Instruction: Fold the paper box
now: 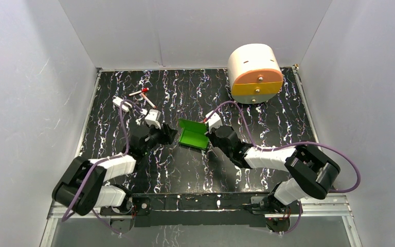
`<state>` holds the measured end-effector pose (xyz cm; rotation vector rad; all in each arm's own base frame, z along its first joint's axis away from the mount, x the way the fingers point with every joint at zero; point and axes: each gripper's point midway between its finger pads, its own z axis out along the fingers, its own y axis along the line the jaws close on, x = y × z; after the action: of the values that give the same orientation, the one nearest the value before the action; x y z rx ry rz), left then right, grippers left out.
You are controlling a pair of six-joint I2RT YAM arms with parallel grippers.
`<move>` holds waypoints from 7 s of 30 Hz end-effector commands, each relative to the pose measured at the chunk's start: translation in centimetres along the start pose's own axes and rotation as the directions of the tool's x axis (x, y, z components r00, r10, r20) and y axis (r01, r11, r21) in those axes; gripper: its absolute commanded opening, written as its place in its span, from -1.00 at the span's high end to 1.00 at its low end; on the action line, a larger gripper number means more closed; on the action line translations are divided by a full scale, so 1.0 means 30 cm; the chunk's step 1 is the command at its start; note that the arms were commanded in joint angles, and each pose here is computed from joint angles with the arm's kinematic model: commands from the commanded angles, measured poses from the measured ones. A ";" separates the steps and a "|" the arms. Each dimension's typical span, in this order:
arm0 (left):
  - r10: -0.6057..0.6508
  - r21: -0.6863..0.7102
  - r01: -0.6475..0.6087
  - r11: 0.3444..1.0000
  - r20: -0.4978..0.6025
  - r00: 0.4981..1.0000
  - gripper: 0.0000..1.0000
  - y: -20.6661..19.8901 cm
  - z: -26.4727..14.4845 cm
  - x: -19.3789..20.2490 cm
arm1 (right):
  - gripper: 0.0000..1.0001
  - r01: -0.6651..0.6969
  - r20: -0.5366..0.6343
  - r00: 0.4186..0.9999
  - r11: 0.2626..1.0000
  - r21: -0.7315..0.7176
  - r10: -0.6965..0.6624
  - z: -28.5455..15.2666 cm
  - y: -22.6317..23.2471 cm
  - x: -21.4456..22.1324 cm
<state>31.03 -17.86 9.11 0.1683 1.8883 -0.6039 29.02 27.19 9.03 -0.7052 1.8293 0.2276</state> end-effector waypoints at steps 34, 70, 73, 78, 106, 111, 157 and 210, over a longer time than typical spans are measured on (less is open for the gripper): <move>0.272 0.375 -0.304 0.876 0.137 0.953 0.83 -0.114 0.139 -0.109 | 1.00 0.007 0.050 0.999 0.995 -0.102 -0.002 0.043 0.066 -0.076; 0.050 -0.147 -0.025 0.989 0.169 0.984 1.00 -0.149 0.051 0.046 | 1.00 -0.505 0.022 0.861 0.851 0.145 0.508 0.091 0.061 -0.005; 0.051 -0.166 -0.022 0.986 0.170 0.984 1.00 -0.150 0.041 0.072 | 1.00 -0.504 0.034 0.862 0.851 0.149 0.505 0.076 0.070 0.018; 0.029 -0.207 0.009 0.978 0.180 0.983 1.00 -0.129 0.021 0.107 | 1.00 -0.487 0.043 0.872 0.858 0.163 0.487 0.042 0.079 0.073; -0.118 -0.227 0.148 0.963 0.140 0.983 1.00 -0.124 0.000 0.248 | 1.00 -0.443 0.064 0.896 0.884 0.149 0.438 0.007 0.105 0.146; -0.125 -0.222 0.152 0.963 0.130 0.984 1.00 -0.121 -0.007 0.261 | 1.00 -0.427 0.057 0.904 0.893 0.143 0.423 -0.003 0.107 0.163; 0.015 -0.155 -0.007 0.988 0.049 0.999 -0.45 -0.024 -0.195 0.039 | 1.00 -0.230 -0.005 0.971 0.945 0.233 0.238 -0.053 0.071 0.075; -0.104 -0.023 0.104 0.994 0.002 0.995 0.72 -0.222 0.027 0.074 | 1.00 -0.447 0.011 0.894 0.889 0.103 0.448 -0.021 0.166 0.018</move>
<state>28.34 -23.02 7.83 0.0874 1.9617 -0.5806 25.46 28.68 6.57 -0.2837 2.0201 0.2932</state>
